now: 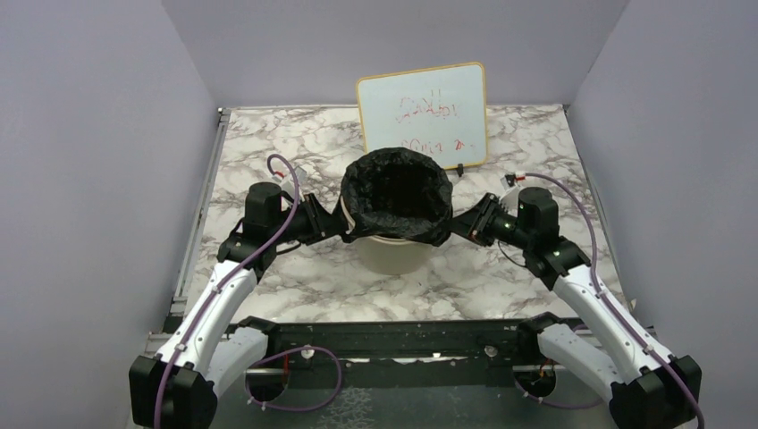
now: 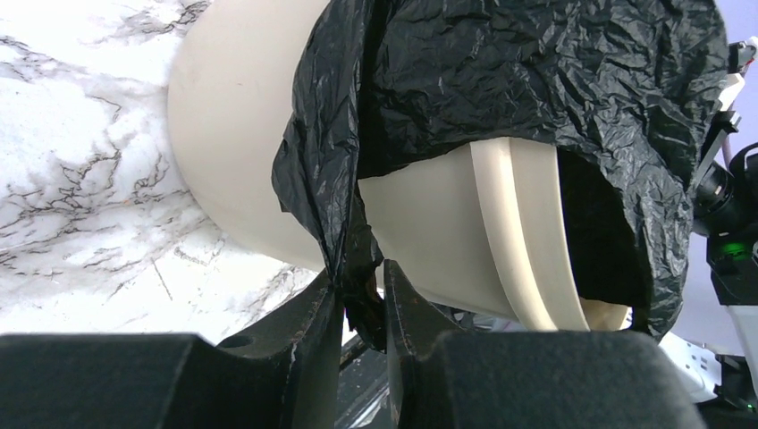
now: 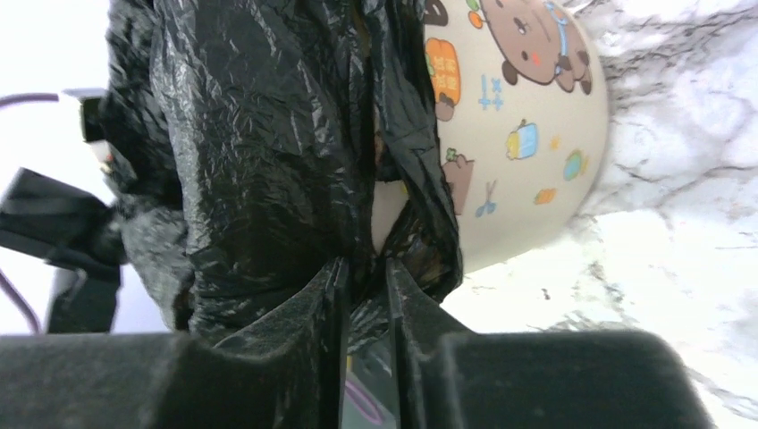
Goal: Put the trash bags into the trash bin
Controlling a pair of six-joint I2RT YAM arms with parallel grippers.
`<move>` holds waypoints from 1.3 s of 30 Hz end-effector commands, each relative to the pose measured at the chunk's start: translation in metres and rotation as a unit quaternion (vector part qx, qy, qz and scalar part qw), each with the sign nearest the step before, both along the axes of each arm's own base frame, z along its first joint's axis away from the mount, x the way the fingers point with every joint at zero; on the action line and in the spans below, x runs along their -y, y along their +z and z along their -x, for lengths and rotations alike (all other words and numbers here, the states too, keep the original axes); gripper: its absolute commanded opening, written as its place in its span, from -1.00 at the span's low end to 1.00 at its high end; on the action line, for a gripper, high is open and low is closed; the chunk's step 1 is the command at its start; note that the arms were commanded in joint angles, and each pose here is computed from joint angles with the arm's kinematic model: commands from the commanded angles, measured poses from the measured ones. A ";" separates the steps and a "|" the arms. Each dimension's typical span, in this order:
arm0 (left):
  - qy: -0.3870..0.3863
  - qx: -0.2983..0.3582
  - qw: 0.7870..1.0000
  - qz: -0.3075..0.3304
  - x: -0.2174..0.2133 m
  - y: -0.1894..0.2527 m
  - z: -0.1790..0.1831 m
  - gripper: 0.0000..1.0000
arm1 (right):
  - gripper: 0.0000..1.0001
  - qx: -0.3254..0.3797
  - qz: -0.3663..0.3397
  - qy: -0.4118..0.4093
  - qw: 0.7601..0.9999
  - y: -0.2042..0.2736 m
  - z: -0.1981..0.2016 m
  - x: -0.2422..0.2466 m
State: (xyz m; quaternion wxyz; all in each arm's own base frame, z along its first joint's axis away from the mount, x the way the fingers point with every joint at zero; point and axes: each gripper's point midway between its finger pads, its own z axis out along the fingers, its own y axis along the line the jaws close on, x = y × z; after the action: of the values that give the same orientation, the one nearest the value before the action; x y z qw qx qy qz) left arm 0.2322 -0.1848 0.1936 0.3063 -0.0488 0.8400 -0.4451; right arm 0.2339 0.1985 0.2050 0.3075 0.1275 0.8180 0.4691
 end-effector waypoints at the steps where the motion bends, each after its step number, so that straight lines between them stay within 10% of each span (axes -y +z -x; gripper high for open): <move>1: 0.001 0.034 0.999 0.004 0.001 0.021 -0.008 -0.50 | -0.35 0.017 0.040 -0.007 0.999 0.010 0.001 0.010; 11: 0.143 0.060 0.983 -0.096 -0.052 0.051 -0.021 0.10 | 0.02 0.088 0.123 -0.111 0.982 0.056 0.002 0.060; 26: 0.022 0.110 0.987 0.113 0.005 0.142 0.004 0.14 | 0.02 0.055 0.062 -0.064 0.995 0.041 0.008 0.034; 39: 0.003 0.040 0.993 0.111 0.015 0.115 0.004 0.06 | 0.02 0.054 0.056 -0.071 0.994 0.043 0.010 0.036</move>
State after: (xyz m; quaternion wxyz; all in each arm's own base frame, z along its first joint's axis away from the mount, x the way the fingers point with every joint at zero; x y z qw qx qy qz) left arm 0.2357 -0.1960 0.3093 0.3471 -0.0774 0.7707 -0.5287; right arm 0.2267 0.1606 0.2426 0.3886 0.1433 0.8207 0.3935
